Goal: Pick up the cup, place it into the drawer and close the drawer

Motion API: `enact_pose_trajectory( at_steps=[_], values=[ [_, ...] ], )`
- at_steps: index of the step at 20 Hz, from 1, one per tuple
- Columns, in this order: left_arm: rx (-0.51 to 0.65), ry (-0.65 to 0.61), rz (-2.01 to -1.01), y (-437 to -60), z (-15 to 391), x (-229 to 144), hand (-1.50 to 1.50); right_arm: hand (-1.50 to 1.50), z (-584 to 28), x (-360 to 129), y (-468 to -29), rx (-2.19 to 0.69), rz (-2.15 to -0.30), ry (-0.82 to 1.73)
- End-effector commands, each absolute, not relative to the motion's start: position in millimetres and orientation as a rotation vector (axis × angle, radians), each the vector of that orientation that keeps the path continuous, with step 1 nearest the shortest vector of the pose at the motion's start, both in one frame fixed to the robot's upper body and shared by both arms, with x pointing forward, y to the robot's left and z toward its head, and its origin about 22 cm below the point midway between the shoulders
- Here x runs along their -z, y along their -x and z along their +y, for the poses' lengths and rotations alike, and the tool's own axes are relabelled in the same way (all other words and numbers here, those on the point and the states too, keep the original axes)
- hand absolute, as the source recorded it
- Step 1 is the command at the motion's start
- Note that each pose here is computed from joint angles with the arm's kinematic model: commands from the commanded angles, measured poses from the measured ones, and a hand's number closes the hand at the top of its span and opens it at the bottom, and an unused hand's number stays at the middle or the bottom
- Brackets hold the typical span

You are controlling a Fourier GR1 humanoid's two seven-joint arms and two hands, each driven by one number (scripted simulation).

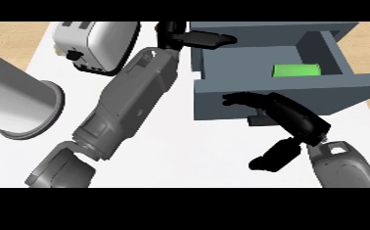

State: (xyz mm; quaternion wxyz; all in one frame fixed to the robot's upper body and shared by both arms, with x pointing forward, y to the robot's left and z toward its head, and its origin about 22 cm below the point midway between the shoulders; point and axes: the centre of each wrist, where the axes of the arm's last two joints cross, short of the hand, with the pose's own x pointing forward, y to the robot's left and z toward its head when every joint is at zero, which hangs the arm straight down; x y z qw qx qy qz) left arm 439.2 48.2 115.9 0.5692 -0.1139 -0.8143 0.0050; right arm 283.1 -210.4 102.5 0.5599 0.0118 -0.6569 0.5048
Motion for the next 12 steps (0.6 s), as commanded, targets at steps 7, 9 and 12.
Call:
enact_pose_trajectory(
  at_steps=[7,9,12],
  values=[
    [-0.105,0.316,-1.916,-434.6,89.1,-85.3,-1.50,1.50,-211.4,-1.6,-325.1,-1.334,-1.309,0.118],
    [-0.099,0.312,-1.919,-438.9,98.4,-98.0,-1.50,1.50,-209.5,7.9,-341.1,-1.318,-1.296,0.146],
    [-0.065,0.353,-1.920,-431.7,101.1,-92.0,-1.50,1.50,-210.5,15.0,-360.7,-1.250,-1.322,0.159]
  ],
)
